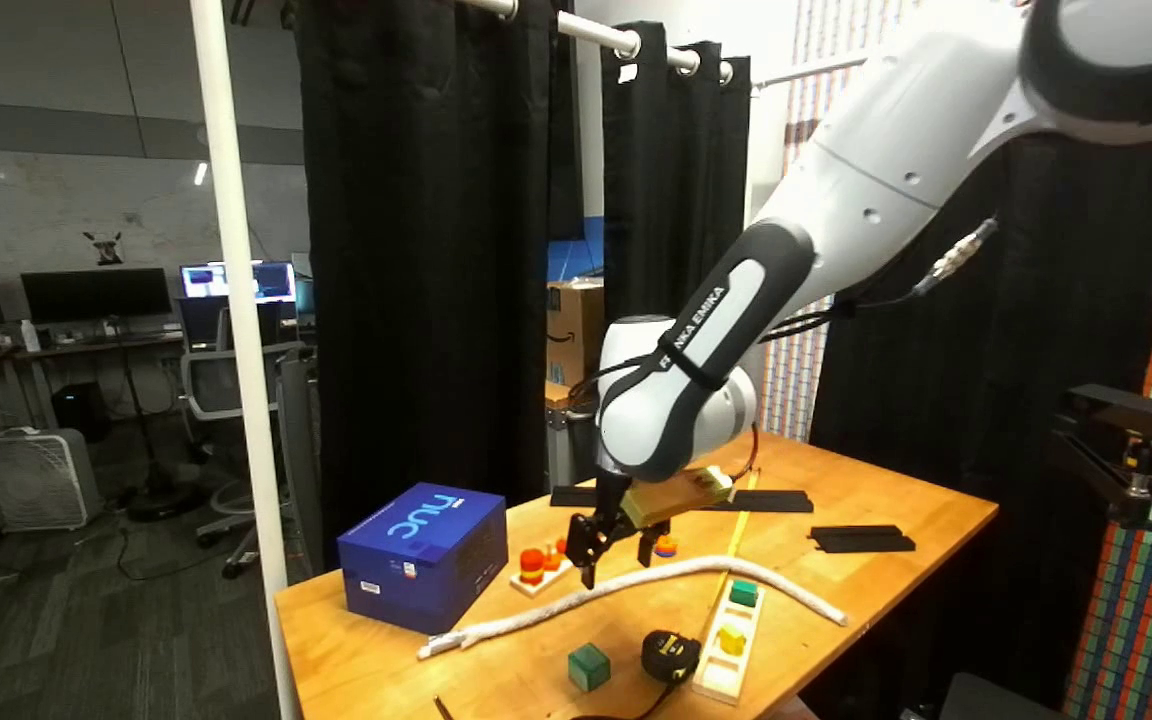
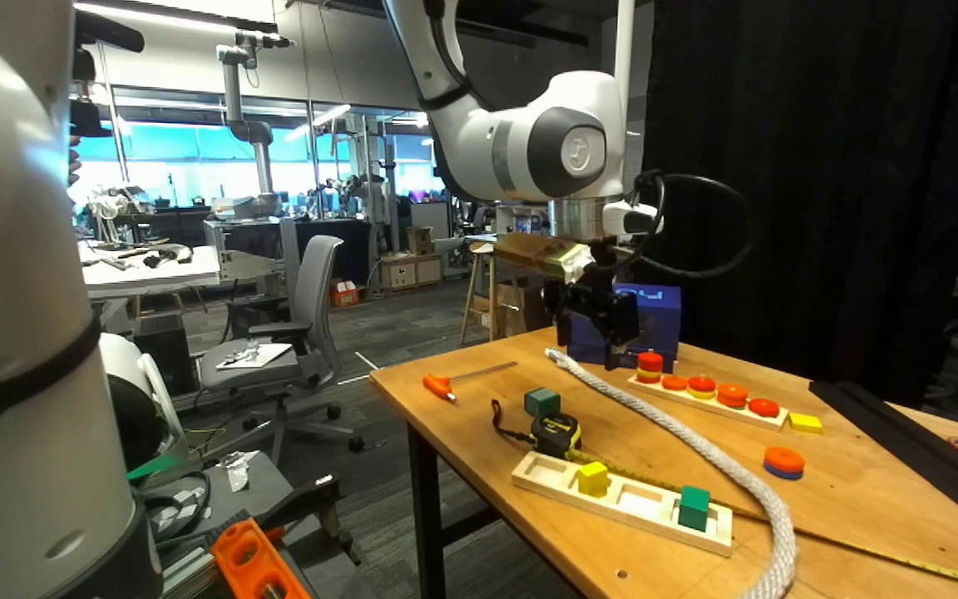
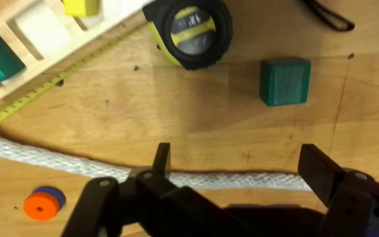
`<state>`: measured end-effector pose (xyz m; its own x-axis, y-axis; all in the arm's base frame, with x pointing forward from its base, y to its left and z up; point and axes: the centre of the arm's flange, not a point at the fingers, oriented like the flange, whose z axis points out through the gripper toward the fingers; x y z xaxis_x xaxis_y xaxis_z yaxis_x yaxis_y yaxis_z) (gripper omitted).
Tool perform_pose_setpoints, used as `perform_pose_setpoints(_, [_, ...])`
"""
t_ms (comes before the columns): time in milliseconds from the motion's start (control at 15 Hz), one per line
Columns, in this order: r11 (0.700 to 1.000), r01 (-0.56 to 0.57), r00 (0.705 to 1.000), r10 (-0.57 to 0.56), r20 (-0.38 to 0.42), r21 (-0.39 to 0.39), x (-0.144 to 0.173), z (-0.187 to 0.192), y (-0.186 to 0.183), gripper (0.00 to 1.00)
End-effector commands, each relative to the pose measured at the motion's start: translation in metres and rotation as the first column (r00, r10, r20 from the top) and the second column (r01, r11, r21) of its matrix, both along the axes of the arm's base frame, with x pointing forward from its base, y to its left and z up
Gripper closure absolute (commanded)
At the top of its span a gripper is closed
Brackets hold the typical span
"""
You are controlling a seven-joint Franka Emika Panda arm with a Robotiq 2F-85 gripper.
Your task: Pick up the orange object from the wooden object and put it on the table
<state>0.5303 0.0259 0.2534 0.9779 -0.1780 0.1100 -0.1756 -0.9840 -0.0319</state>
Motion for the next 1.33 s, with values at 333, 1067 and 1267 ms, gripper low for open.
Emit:
perform_pose_setpoints(333, [0.996, 0.092, 0.993, -0.091, 0.076, -0.005, 0.142, -0.043, 0.023, 0.00])
perform_pose_setpoints(1067, [0.995, 0.087, 0.992, -0.082, 0.096, -0.047, 0.185, -0.039, 0.032, 0.00])
perform_pose_setpoints(1267, [0.994, 0.094, 0.992, -0.089, 0.085, -0.054, 0.187, -0.038, 0.026, 0.00])
